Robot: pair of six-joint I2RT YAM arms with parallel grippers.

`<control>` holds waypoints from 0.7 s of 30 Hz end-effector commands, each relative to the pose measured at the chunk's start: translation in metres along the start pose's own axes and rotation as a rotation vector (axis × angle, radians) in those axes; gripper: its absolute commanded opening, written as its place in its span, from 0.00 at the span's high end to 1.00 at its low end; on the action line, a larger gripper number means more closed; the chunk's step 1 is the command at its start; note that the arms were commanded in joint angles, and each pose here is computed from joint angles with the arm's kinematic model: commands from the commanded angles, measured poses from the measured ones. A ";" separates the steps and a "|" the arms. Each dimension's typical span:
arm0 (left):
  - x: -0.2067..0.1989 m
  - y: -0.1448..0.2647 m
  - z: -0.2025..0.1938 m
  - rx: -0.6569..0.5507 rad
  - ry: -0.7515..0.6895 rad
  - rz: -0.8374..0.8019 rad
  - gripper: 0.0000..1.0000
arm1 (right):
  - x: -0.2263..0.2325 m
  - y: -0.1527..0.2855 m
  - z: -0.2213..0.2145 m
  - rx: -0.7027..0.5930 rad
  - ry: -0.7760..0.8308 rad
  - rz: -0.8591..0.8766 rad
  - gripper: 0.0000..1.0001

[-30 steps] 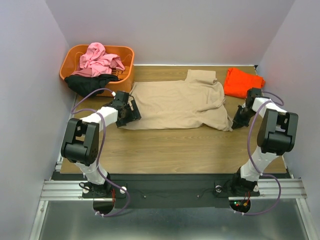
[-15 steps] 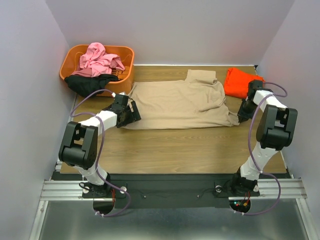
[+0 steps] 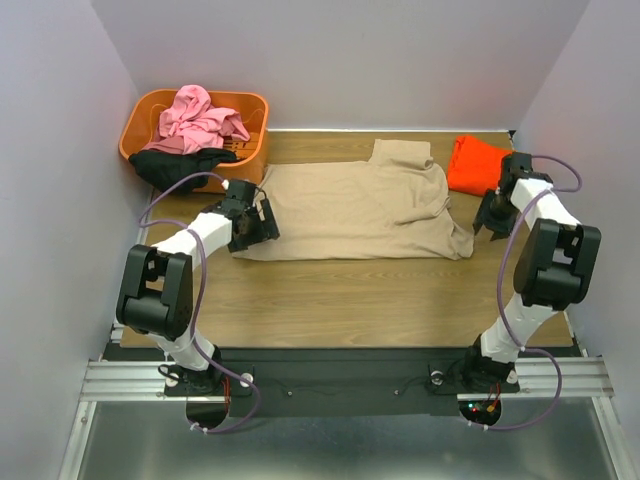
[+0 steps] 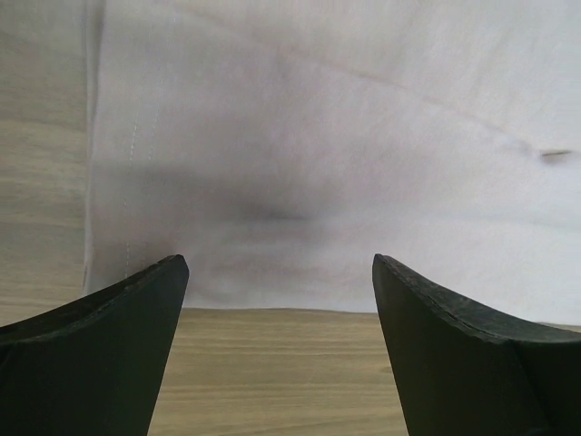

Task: Fold and stack the t-shirts
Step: Fold the tshirt

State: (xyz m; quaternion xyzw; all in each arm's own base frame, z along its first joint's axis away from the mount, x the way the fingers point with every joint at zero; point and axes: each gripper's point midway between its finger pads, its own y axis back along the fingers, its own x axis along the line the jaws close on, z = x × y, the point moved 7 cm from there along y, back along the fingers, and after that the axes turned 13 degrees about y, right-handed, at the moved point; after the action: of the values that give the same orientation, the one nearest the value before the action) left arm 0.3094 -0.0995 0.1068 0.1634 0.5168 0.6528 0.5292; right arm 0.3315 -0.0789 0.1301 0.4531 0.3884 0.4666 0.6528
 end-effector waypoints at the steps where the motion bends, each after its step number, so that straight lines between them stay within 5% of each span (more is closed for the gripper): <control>1: -0.026 0.032 0.034 -0.095 -0.014 -0.063 0.05 | 0.027 0.055 0.032 -0.212 0.059 0.134 0.48; 7: -0.039 0.025 0.039 -0.086 -0.021 -0.081 0.05 | 0.071 0.048 0.027 -0.193 0.112 0.271 0.50; 21: -0.030 -0.017 0.007 0.002 0.027 -0.105 0.05 | 0.070 -0.002 -0.009 -0.026 0.151 0.249 0.62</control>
State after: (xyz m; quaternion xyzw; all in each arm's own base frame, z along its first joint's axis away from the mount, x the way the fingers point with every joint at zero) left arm 0.3421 -0.1202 0.1196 0.1306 0.5180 0.6357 0.5572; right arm 0.3400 -0.0068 0.1233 0.4612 0.3696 0.5794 0.5613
